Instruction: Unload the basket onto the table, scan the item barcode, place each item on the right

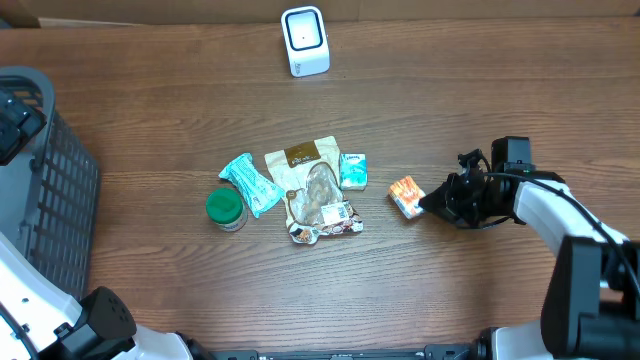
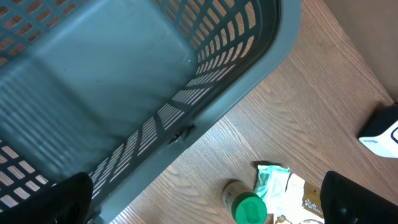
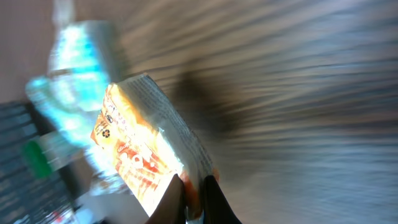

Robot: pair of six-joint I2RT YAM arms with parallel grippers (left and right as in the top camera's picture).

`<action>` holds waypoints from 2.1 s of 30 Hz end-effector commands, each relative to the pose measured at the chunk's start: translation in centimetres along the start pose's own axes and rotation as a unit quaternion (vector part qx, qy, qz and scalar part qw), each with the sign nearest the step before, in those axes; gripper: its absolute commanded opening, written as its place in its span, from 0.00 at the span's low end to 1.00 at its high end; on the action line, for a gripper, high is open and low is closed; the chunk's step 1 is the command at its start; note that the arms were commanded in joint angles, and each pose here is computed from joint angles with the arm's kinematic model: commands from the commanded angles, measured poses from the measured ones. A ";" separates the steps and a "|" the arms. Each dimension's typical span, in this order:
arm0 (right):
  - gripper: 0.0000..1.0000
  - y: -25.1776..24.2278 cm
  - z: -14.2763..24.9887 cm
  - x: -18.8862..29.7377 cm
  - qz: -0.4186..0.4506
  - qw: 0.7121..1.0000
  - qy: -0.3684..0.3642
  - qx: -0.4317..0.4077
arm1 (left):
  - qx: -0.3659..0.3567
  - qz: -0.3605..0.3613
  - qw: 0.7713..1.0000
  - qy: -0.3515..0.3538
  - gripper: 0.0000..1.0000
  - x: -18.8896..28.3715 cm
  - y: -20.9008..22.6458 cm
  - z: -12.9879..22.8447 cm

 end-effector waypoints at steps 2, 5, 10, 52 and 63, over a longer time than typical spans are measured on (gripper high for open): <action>0.04 5.4 1.2 3.5 -0.139 0.988 0.029 0.064 | -0.011 0.005 1.000 0.002 1.00 0.0 -0.3 0.1; 0.04 6.8 2.2 4.5 -0.202 0.975 0.069 0.066 | -0.011 0.005 1.000 0.002 0.99 0.0 -0.3 0.1; 0.04 9.2 2.9 6.1 -0.310 0.938 0.154 0.033 | -0.011 0.005 1.000 0.002 1.00 0.0 -0.3 0.1; 0.04 12.6 2.5 2.8 -0.239 0.968 0.076 0.030 | -0.011 0.005 1.000 0.002 1.00 0.0 -0.3 0.1; 0.04 14.3 4.1 1.0 -0.037 0.993 -0.054 0.097 | -0.011 0.005 1.000 0.002 1.00 0.0 -0.3 0.1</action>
Point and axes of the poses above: each gripper's point midway between its finger pads, its own x axis back along the fingers, its own y axis along the line the jaws close on, z = x × y, the point moved 8 cm from there along x, back along the fingers, and after that the axes turned 14 degrees about -x, right-handed, at the moved point
